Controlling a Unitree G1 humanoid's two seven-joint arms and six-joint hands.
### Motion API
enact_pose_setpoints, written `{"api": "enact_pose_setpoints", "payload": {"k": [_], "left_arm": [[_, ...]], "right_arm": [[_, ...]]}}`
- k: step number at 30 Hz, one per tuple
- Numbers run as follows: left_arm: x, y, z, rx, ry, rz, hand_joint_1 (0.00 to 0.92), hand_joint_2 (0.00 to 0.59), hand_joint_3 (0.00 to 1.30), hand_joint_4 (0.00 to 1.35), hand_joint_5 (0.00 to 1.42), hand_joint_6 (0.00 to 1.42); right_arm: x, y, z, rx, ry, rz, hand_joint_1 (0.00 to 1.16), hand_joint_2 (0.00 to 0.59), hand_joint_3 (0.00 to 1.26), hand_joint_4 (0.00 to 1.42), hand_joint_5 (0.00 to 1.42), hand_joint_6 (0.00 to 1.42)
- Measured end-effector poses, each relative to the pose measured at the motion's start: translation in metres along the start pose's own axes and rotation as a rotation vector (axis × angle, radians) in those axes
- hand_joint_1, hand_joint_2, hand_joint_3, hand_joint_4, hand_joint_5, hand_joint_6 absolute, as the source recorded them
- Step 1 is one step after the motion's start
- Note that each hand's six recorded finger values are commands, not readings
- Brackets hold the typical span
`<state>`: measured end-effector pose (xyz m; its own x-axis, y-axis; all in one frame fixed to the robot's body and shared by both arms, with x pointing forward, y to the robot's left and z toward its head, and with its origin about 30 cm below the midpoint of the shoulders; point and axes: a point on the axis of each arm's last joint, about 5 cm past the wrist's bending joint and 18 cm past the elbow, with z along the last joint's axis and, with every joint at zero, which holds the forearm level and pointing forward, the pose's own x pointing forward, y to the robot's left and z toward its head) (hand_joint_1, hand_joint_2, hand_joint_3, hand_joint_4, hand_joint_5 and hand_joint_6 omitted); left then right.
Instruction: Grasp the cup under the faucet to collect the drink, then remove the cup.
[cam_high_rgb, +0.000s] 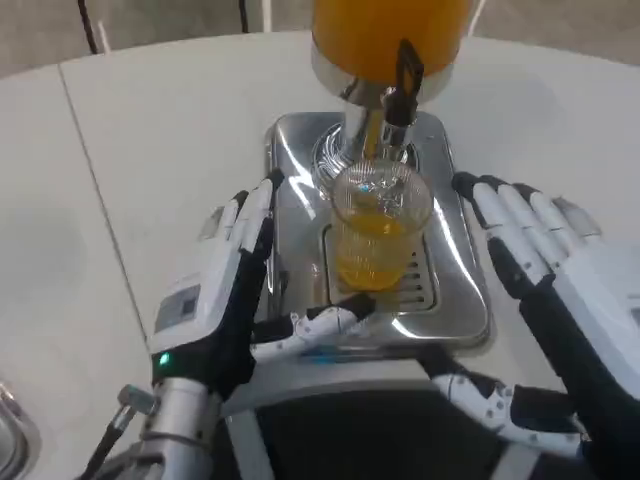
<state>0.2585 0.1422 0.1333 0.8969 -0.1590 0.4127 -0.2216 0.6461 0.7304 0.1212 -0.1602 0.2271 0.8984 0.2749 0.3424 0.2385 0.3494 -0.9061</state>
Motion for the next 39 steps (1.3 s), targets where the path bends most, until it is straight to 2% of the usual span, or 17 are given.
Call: {"api": "enact_pose_setpoints", "payload": {"k": [7, 10, 14, 23, 26, 30, 39], "left_arm": [[0.006, -0.009, 0.0048, -0.05, -0.036, 0.013, 0.223, 0.024, 0.0, 0.0, 0.0, 0.0], [0.007, -0.012, 0.0059, -0.068, -0.044, 0.014, 0.219, 0.024, 0.0, 0.0, 0.0, 0.0], [0.01, -0.014, 0.0088, -0.083, -0.069, 0.024, 0.217, 0.025, 0.0, 0.0, 0.0, 0.0], [0.011, -0.023, 0.0132, -0.103, -0.072, 0.001, 0.218, 0.029, 0.0, 0.0, 0.0, 0.0], [0.013, -0.025, 0.0162, -0.11, -0.081, 0.011, 0.218, 0.027, 0.0, 0.0, 0.02, 0.01], [0.014, -0.029, 0.0175, -0.113, -0.077, 0.013, 0.218, 0.032, 0.0, 0.0, 0.03, 0.03], [0.025, -0.041, 0.0233, -0.121, -0.061, 0.022, 0.225, 0.036, 0.0, 0.0, 0.06, 0.05]], "right_arm": [[-0.01, 0.0071, -0.0015, 0.002, 0.016, 0.076, 0.7, 0.34, 0.0, 0.0, 0.0, 0.0], [-0.013, 0.0084, -0.0017, 0.01, 0.027, 0.088, 0.69, 0.338, 0.0, 0.0, 0.0, 0.0], [-0.016, 0.0101, -0.001, 0.009, 0.024, 0.102, 0.69, 0.336, 0.0, 0.0, 0.0, 0.0], [-0.022, 0.0152, -0.002, -0.048, 0.042, 0.11, 0.69, 0.335, 0.0, 0.0, 0.0, 0.0], [-0.024, 0.0181, -0.0043, -0.041, 0.071, 0.125, 0.69, 0.335, 0.0, 0.0, 0.0, 0.0], [-0.024, 0.0183, -0.0038, -0.025, 0.086, 0.119, 0.69, 0.338, 0.0, 0.0, 0.0, 0.0], [-0.031, 0.0155, 0.003, 0.029, 0.139, 0.109, 0.68, 0.344, 0.0, 0.0, 0.0, 0.0]]}}
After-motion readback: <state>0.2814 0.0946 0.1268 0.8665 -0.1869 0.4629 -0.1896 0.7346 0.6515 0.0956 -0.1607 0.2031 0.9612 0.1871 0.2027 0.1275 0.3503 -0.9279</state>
